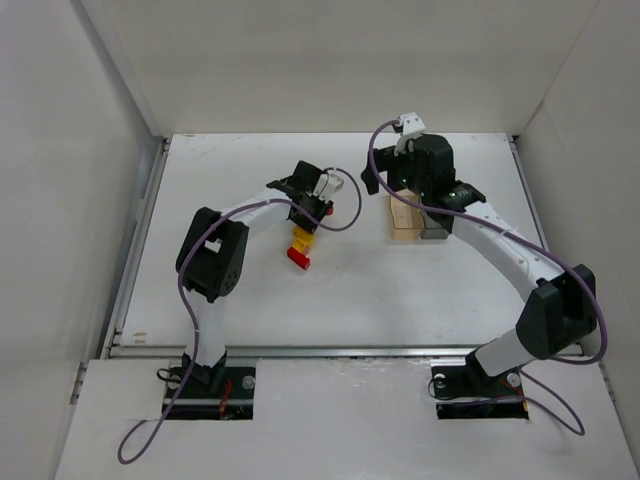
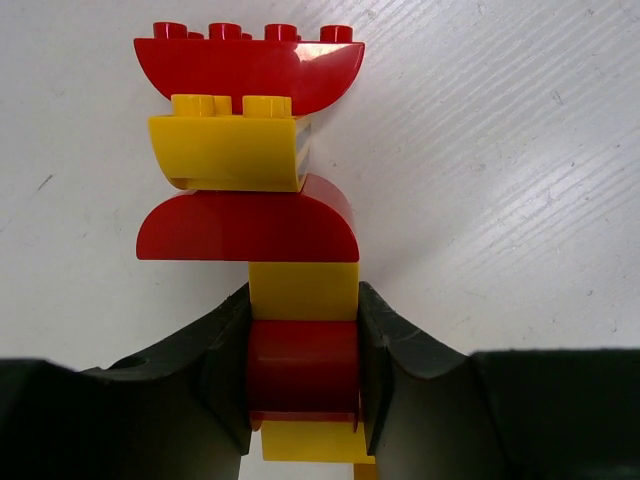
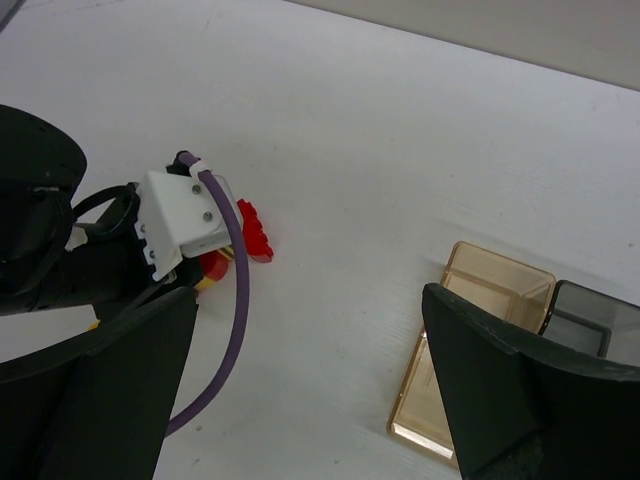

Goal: Sort the legos into containers by color

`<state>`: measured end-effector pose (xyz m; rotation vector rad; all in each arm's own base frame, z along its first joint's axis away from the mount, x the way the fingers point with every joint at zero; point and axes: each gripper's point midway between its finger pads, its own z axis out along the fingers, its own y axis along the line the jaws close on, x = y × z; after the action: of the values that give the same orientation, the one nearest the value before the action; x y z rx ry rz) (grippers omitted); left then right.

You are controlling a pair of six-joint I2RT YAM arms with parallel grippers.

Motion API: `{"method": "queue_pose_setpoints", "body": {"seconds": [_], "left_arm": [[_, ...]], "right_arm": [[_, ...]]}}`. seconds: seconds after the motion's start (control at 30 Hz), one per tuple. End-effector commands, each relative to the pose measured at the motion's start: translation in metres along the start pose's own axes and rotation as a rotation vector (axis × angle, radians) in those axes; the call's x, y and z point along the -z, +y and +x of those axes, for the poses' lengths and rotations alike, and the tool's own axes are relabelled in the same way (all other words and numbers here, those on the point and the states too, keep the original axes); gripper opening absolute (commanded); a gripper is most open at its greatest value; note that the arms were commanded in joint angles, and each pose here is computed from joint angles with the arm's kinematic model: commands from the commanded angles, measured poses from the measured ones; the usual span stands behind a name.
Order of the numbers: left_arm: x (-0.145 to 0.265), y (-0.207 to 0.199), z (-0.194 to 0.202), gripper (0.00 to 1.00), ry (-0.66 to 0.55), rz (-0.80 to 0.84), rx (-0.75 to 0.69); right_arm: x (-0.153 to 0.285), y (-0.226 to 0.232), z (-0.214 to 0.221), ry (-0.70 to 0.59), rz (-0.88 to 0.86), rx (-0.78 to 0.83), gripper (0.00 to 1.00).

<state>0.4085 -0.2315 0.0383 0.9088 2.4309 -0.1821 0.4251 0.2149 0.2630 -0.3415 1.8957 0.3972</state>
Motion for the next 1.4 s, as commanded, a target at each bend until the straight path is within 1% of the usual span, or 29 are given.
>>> {"method": "queue_pose_setpoints", "body": {"seconds": [0.0,0.13,0.17,0.2,0.23,0.27,0.3,0.37,0.4,0.43,0.5,0.53,0.57,0.6,0.63,0.67,0.73,0.77,0.8,0.87,0.93,1.1,1.2,1.23,1.27,1.37], "left_arm": [[0.012,0.000,-0.020,0.00,-0.053,0.011,-0.005],[0.033,-0.002,-0.037,0.00,-0.118,0.068,-0.020],[0.039,-0.010,-0.043,0.00,-0.143,0.113,-0.036],[0.057,-0.007,-0.057,0.00,-0.199,0.122,-0.049],[0.067,-0.002,-0.062,0.00,-0.228,0.133,-0.074],[0.079,-0.009,-0.070,0.00,-0.272,0.190,-0.096],[0.102,-0.006,-0.081,0.00,-0.334,0.205,-0.118],[0.123,-0.019,-0.081,0.00,-0.376,0.282,-0.186],[0.143,-0.031,-0.080,0.00,-0.406,0.371,-0.200],[0.153,-0.033,-0.083,0.00,-0.438,0.405,-0.216],[0.170,-0.046,-0.079,0.00,-0.448,0.494,-0.221],[0.182,-0.057,-0.079,0.00,-0.473,0.561,-0.244],[0.184,-0.062,-0.077,0.00,-0.474,0.589,-0.252],[0.193,-0.065,-0.079,0.00,-0.490,0.609,-0.260],[0.197,-0.071,-0.078,0.00,-0.494,0.647,-0.260],[0.200,-0.072,-0.080,0.00,-0.498,0.657,-0.248],[0.204,-0.072,-0.087,0.00,-0.511,0.663,-0.248],[0.206,-0.072,-0.090,0.00,-0.515,0.662,-0.244],[0.208,-0.071,-0.092,0.00,-0.523,0.659,-0.248],[0.208,-0.071,-0.092,0.00,-0.523,0.659,-0.248],[0.211,-0.071,-0.095,0.00,-0.532,0.655,-0.254],[0.218,-0.071,-0.101,0.00,-0.552,0.657,-0.266],[0.219,-0.072,-0.101,0.00,-0.555,0.665,-0.267],[0.219,-0.072,-0.101,0.00,-0.555,0.666,-0.267],[0.220,-0.074,-0.101,0.00,-0.557,0.676,-0.269],[0.217,-0.074,-0.099,0.00,-0.550,0.679,-0.264]], "right_arm": [[0.010,-0.001,-0.018,-0.059,-0.012,-0.021,0.99],[0.016,-0.008,-0.016,-0.055,-0.038,-0.032,0.99],[0.020,-0.006,-0.020,-0.065,-0.051,-0.030,0.99],[0.024,-0.009,-0.022,-0.072,-0.052,-0.018,0.99],[0.023,-0.010,-0.017,-0.062,-0.051,-0.008,0.99],[0.031,-0.010,-0.025,-0.087,-0.052,0.019,0.99],[0.034,-0.006,-0.028,-0.094,-0.075,0.031,0.99],[0.043,0.002,-0.032,-0.112,-0.119,0.060,0.99],[0.048,0.014,-0.034,-0.116,-0.187,0.066,0.99],[0.052,0.019,-0.037,-0.125,-0.214,0.086,0.99],[0.057,0.024,-0.040,-0.136,-0.245,0.102,0.99],[0.057,0.031,-0.039,-0.136,-0.267,0.123,0.97],[0.058,0.042,-0.038,-0.136,-0.300,0.142,0.94],[0.062,0.049,-0.039,-0.146,-0.321,0.166,0.92],[0.063,0.057,-0.038,-0.145,-0.338,0.170,0.90],[0.064,0.068,-0.037,-0.145,-0.354,0.192,0.88],[0.063,0.075,-0.036,-0.147,-0.349,0.211,0.83],[0.059,0.072,-0.033,-0.139,-0.318,0.210,0.83],[0.060,0.076,-0.037,-0.148,-0.313,0.213,0.80],[0.052,0.074,-0.034,-0.135,-0.301,0.211,0.79],[0.047,0.072,-0.032,-0.118,-0.291,0.209,0.75],[0.032,0.069,-0.018,-0.061,-0.261,0.215,0.68],[0.026,0.067,-0.015,-0.049,-0.251,0.214,0.64],[0.026,0.067,-0.015,-0.049,-0.251,0.214,0.64],[0.026,0.067,-0.015,-0.049,-0.251,0.214,0.61],[0.025,0.071,-0.020,-0.057,-0.268,0.215,0.59]]}}
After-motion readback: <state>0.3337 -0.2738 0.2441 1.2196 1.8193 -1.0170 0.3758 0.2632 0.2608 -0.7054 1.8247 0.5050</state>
